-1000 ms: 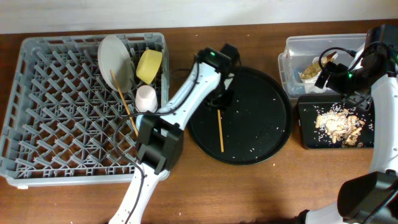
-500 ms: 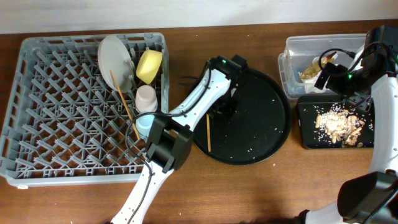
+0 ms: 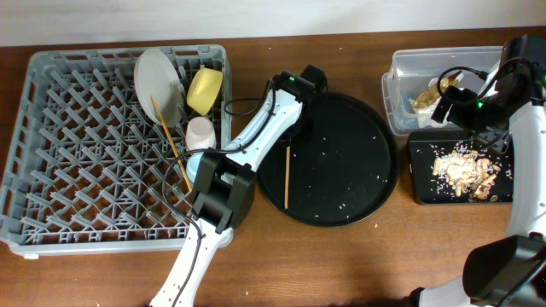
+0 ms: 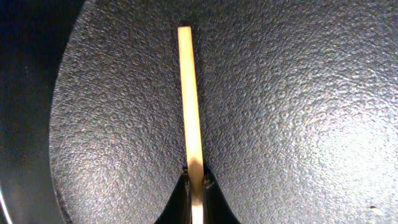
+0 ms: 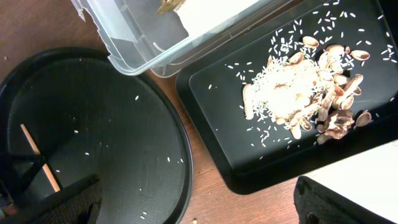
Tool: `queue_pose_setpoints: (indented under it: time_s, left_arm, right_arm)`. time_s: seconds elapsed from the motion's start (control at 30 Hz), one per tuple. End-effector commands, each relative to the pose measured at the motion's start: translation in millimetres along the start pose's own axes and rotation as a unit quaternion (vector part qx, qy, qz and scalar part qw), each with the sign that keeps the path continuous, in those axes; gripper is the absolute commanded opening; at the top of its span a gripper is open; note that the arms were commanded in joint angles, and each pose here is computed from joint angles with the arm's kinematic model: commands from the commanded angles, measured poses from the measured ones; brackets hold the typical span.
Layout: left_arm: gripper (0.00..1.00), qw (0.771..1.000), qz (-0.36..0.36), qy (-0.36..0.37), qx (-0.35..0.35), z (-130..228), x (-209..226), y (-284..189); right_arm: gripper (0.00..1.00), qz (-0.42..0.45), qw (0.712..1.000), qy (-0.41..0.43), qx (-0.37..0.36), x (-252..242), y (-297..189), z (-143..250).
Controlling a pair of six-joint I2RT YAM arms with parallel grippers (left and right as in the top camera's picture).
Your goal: Sort waste into correct bins and load items into the dishwasher rack
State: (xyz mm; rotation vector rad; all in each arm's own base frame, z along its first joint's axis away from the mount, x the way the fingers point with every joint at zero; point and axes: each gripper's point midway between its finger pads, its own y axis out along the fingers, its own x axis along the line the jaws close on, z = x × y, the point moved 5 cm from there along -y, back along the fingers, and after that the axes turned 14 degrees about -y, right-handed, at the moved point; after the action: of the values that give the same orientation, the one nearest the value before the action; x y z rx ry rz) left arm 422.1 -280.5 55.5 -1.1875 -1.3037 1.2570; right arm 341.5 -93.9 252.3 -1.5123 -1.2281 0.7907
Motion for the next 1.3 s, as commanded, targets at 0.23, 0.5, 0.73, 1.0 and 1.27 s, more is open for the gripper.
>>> queue_pose_setpoints:
  time_s: [0.23, 0.5, 0.73, 1.0, 1.27]
  left_arm:
    - [0.00, 0.977, 0.120, 0.018, -0.177, -33.0, 120.2, -253.6]
    - [0.00, 0.988, -0.095, -0.114, -0.037, 17.3, 304.5, -167.8]
    - [0.10, 0.990, -0.056, -0.116, -0.053, 4.2, 297.1, -125.5]
    - [0.62, 0.992, -0.017, -0.115, -0.049, 3.6, 287.6, -125.7]
    - [0.83, 0.968, 0.083, -0.079, -0.223, 11.5, 254.7, -259.1]
  right_arm:
    - [0.99, 0.003, 1.000, -0.005, 0.002, -0.5, 1.5, 0.4]
    - [1.00, 0.002, 1.000, -0.005, -0.002, -0.4, 1.5, -1.3]
    - [1.00, 0.002, 1.000, -0.005, -0.002, -0.4, 1.5, -1.3]
    - [1.00, 0.002, 1.000, -0.005, -0.002, -0.5, 1.5, -1.3]
    - [0.97, -0.003, 1.000, -0.006, -0.005, 2.0, -8.3, 0.1]
